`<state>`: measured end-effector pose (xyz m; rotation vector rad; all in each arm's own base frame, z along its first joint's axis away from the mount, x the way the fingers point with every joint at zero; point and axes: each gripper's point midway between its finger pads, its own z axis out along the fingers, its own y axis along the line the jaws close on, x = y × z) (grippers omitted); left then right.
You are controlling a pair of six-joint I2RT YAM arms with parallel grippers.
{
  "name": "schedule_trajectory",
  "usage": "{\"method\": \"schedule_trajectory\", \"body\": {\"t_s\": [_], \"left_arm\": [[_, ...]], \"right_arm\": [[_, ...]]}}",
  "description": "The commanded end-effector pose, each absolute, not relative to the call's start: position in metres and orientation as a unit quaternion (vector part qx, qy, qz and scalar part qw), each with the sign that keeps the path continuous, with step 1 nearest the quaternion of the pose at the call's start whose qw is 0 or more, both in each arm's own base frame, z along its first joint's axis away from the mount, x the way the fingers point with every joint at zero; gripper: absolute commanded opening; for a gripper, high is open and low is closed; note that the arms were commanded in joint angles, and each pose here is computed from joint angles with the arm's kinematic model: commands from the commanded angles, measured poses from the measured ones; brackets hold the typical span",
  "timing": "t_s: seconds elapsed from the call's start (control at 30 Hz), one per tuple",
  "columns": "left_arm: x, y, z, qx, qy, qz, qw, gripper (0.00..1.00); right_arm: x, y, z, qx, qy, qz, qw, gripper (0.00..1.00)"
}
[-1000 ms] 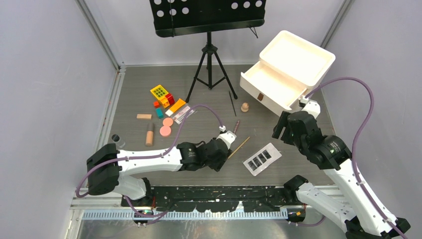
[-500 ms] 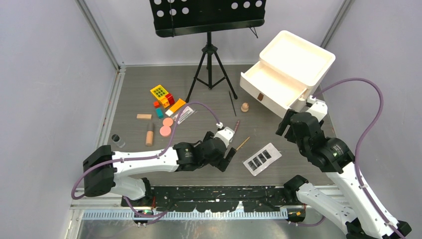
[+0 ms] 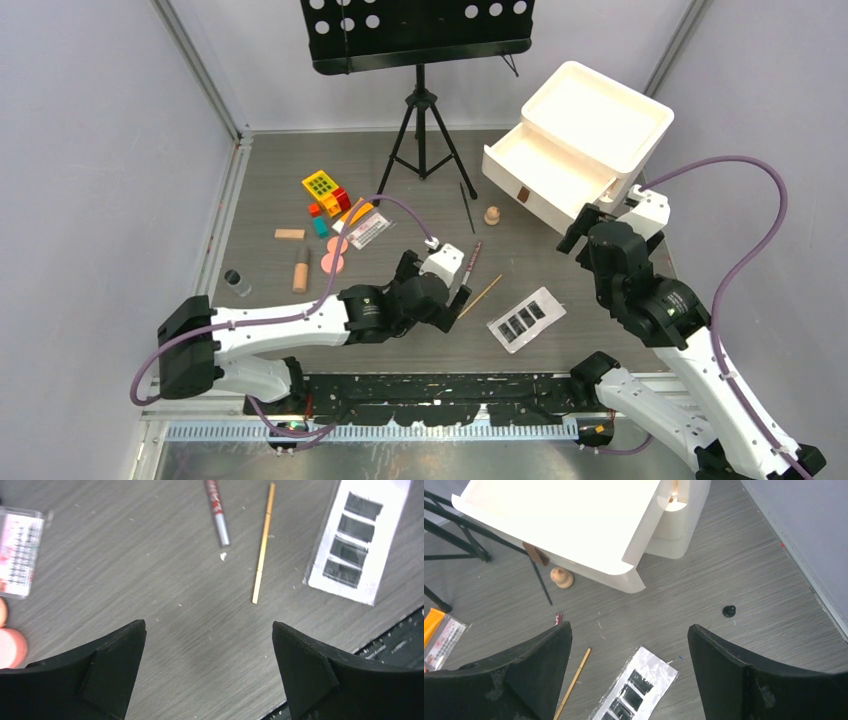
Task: Organize the makeup
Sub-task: Move the makeup tool to the corner of the board.
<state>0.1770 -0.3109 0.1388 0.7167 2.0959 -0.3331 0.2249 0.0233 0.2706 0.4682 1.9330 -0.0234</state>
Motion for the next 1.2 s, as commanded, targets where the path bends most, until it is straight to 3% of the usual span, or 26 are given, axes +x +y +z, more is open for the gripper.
{"method": "schedule_trajectory", "body": {"t_s": [0.0, 0.3, 1.17], "left_arm": [[0.202, -0.304, 0.183, 0.221, 0.820, -0.127, 0.512, 1.00], [0.213, -0.308, 0.173, 0.211, 0.825, -0.159, 0.500, 1.00], [0.224, -0.331, 0.153, 0.245, 0.830, -0.150, 0.478, 1.00]], "right_arm": [[0.238, 0.018, 0.286, 0.212, 0.786, -0.025, 0.580, 0.91], [0.253, 0.027, 0.280, 0.201, 0.789, -0.032, 0.579, 0.98], [0.265, 0.035, 0.270, 0.185, 0.789, -0.030, 0.585, 0.96]]}}
